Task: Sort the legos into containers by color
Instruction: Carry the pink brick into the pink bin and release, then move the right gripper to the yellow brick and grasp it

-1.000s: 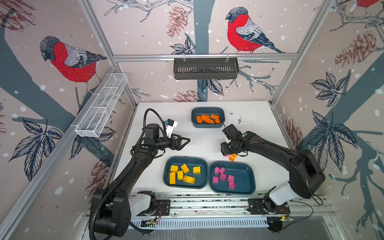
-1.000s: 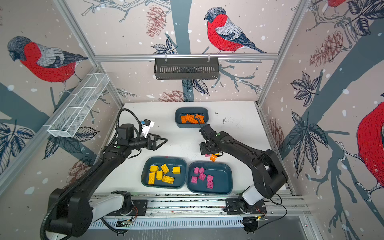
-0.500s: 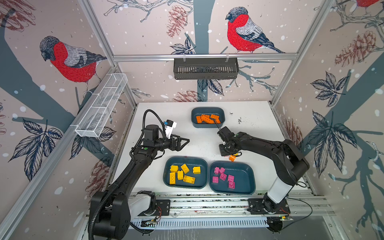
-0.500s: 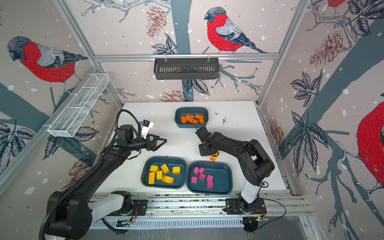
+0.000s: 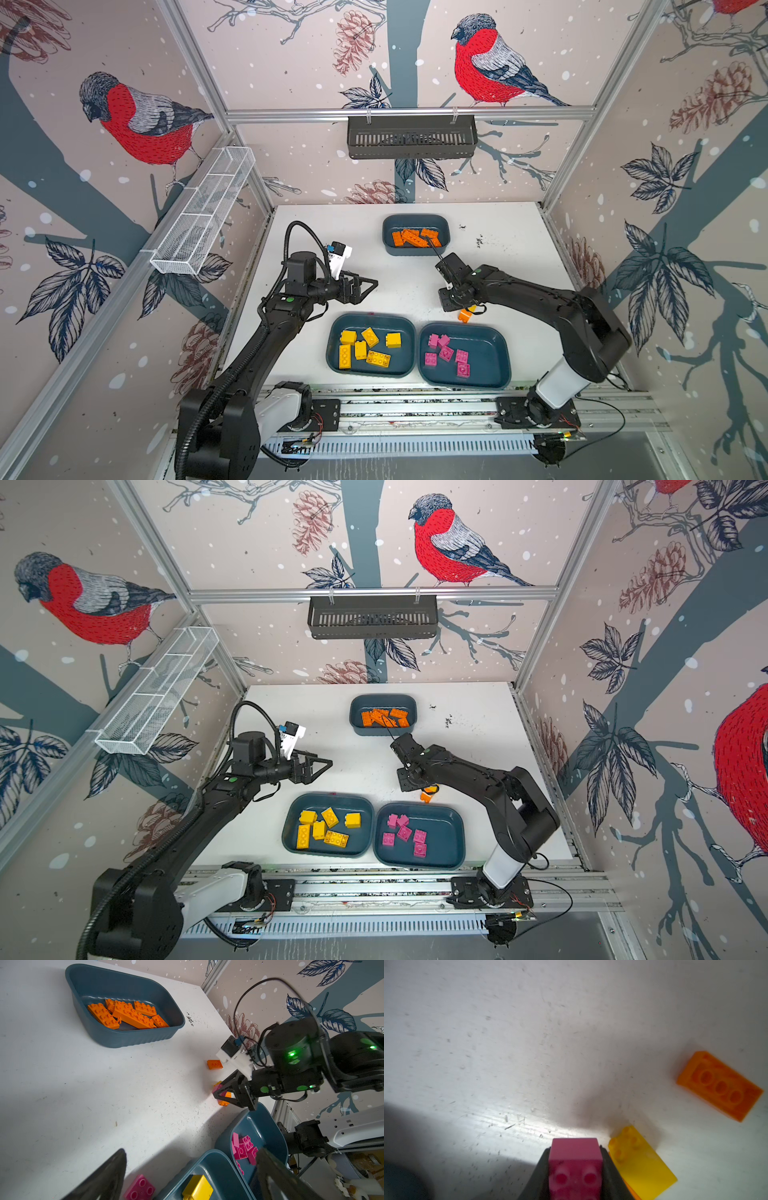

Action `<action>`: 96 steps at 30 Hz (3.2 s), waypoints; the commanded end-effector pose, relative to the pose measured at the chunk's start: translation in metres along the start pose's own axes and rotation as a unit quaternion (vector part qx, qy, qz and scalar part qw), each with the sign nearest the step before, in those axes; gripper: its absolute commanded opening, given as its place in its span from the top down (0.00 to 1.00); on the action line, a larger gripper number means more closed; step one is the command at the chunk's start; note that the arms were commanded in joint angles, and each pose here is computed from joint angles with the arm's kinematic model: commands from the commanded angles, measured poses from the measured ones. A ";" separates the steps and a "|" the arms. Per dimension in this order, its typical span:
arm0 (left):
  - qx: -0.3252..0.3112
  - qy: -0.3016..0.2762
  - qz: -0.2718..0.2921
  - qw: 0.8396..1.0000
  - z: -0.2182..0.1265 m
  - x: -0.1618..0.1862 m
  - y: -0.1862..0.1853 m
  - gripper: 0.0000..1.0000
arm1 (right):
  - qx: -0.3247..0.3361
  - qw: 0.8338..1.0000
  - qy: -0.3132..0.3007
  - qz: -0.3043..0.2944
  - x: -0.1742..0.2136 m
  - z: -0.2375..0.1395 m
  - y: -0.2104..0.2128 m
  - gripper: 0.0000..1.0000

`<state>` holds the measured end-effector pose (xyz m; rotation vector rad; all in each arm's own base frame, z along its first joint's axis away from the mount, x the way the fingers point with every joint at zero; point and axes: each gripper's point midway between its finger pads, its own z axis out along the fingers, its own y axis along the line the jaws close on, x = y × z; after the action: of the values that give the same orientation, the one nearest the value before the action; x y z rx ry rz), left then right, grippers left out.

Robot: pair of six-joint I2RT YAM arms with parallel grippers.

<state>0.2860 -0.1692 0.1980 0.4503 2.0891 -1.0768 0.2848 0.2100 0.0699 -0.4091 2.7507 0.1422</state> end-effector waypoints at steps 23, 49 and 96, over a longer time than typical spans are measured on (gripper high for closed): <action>0.009 0.000 0.021 1.000 0.000 -0.002 -0.002 0.04 | -0.090 0.996 0.021 0.007 0.060 -0.082 0.004 0.35; -0.009 0.006 0.016 1.000 -0.003 0.002 0.002 0.04 | 0.023 0.996 0.052 -0.061 0.003 0.025 -0.060 0.39; -0.004 0.008 0.019 1.000 -0.003 0.001 0.001 0.04 | -0.052 0.990 0.006 -0.131 0.007 -0.047 -0.056 0.76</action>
<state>0.2845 -0.1656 0.1915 0.4643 2.1190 -1.0447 0.2998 0.1332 0.0942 -0.6666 2.7035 0.1098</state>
